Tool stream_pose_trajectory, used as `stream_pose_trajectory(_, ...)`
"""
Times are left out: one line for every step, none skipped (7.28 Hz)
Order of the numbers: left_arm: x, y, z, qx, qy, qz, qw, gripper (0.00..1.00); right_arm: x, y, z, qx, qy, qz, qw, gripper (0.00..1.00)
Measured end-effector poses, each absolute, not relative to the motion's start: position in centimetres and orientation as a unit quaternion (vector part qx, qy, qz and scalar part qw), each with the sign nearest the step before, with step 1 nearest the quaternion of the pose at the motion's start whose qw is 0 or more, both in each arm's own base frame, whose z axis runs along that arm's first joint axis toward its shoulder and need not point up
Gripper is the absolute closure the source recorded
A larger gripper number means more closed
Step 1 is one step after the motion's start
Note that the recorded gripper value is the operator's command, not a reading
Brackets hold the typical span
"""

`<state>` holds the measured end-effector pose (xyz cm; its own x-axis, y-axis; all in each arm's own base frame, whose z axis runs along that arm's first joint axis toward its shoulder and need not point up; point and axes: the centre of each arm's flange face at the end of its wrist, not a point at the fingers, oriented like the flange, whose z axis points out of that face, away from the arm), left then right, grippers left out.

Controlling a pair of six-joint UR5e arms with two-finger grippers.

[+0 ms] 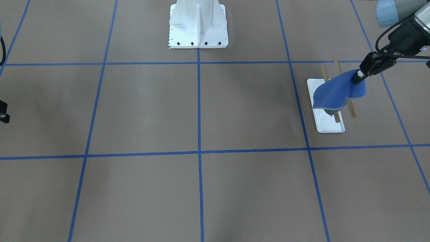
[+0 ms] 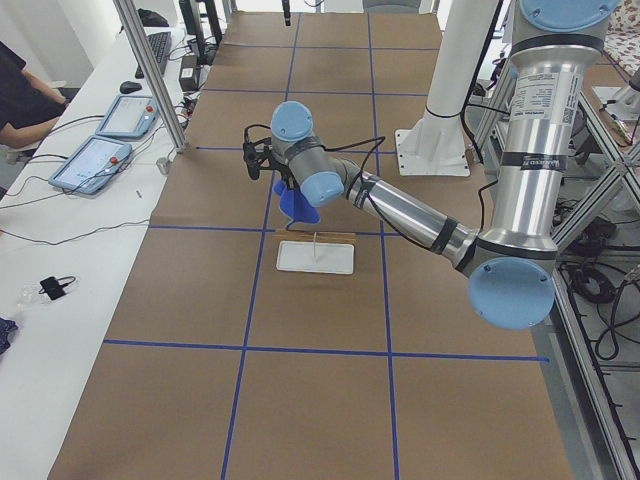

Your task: Hang towel on rack

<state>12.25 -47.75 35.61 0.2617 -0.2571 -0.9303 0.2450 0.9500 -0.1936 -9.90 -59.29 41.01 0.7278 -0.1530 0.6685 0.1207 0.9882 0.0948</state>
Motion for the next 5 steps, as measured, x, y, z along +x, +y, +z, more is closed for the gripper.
stream_pose_trajectory(12.7, -47.5, 35.5, -0.010, 0.588, -0.154, 0.794, 1.00, -9.3, -59.1, 42.0, 0.019, -0.361, -0.076, 0.929, 0.00)
stream_pose_trajectory(13.2, -47.1, 36.0, -0.018, 0.585, -0.154, 0.796, 1.00, -8.6, -58.7, 43.2, 0.016, -0.360, -0.081, 0.929, 0.00)
stream_pose_trajectory(13.3, -46.6, 37.4, -0.029, 0.578, -0.159, 0.800, 1.00, -7.8, -58.3, 44.4, 0.016, -0.357, -0.089, 0.930, 0.00)
stream_pose_trajectory(13.3, -46.4, 38.9, -0.039, 0.571, -0.166, 0.803, 1.00, -7.2, -57.9, 45.4, 0.014, -0.355, -0.092, 0.930, 0.00)
stream_pose_trajectory(13.1, -46.1, 40.3, -0.047, 0.565, -0.173, 0.806, 1.00, -6.7, -57.2, 46.8, 0.007, -0.353, -0.089, 0.931, 0.00)
